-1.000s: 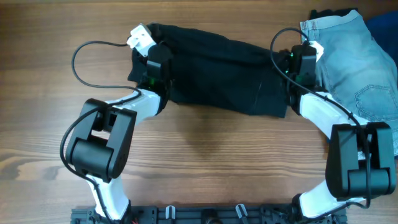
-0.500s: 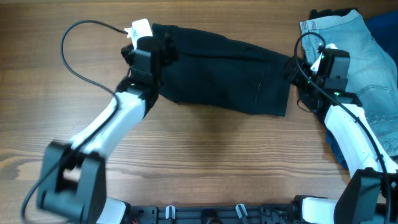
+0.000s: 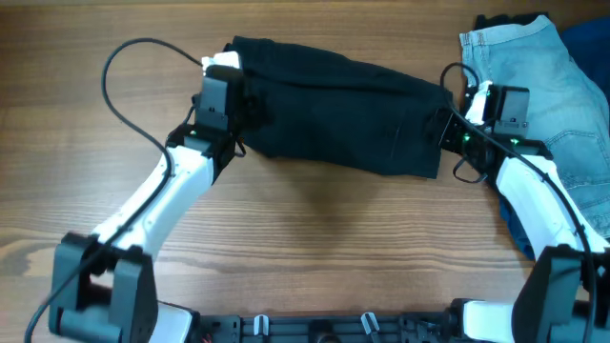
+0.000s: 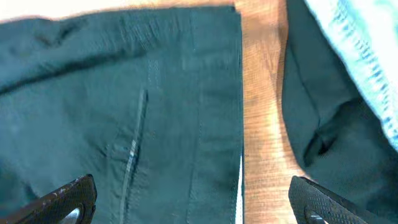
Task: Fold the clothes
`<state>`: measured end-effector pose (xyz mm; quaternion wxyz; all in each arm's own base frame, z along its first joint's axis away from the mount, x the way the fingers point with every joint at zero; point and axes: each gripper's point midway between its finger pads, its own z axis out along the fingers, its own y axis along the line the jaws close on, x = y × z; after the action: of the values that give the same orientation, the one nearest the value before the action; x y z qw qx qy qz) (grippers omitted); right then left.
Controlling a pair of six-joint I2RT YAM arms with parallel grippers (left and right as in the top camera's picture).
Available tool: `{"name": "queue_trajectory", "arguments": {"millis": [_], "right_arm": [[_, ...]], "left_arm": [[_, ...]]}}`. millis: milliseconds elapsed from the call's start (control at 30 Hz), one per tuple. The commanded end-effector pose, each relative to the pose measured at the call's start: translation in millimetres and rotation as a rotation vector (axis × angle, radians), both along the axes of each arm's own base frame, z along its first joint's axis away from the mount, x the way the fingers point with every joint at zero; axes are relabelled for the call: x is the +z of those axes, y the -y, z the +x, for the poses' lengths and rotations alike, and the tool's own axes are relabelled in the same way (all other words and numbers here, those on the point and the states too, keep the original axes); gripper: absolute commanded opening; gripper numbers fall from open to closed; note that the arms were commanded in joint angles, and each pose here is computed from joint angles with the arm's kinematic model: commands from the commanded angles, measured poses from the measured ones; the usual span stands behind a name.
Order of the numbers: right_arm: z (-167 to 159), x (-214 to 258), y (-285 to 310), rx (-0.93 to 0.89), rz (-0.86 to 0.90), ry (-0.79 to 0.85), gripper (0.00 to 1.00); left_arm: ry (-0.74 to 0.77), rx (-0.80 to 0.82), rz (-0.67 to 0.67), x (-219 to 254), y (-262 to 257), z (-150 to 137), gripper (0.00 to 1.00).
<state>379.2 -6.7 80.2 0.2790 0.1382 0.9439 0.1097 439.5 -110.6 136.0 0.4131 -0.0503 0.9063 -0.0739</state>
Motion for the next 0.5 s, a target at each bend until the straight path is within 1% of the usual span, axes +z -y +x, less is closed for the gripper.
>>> {"name": "queue_trajectory", "arguments": {"millis": [0,67,100,167,267,300,400,467], "right_arm": [[-7,-13,-3,0.016,0.022,-0.051,0.97],[-9,-16,-3,0.008,0.028,-0.064,0.9],[-9,-17,-3,-0.003,0.035,-0.067,0.9],[-9,-18,-3,-0.038,0.055,-0.071,0.85],[-7,-23,-3,-0.08,0.082,-0.061,0.85],[-6,-25,-3,-0.08,0.082,-0.062,0.85],[-6,-31,-2,-0.084,0.076,-0.074,0.84],[-7,-36,-2,-0.078,0.073,-0.088,0.81]], "left_arm": [[0.009,-0.096,-0.075,-25,-4,26,0.97],[0.026,-0.088,-0.101,-35,-14,39,0.97],[0.033,-0.082,-0.102,-40,-19,44,0.97],[0.046,-0.082,-0.086,-51,-30,53,0.95],[0.025,-0.087,-0.078,-77,-36,58,0.88],[0.02,-0.113,-0.075,-83,-33,58,0.87],[0.025,-0.165,-0.091,-96,-25,61,0.86],[0.027,-0.185,-0.108,-101,-21,62,0.82]]}}
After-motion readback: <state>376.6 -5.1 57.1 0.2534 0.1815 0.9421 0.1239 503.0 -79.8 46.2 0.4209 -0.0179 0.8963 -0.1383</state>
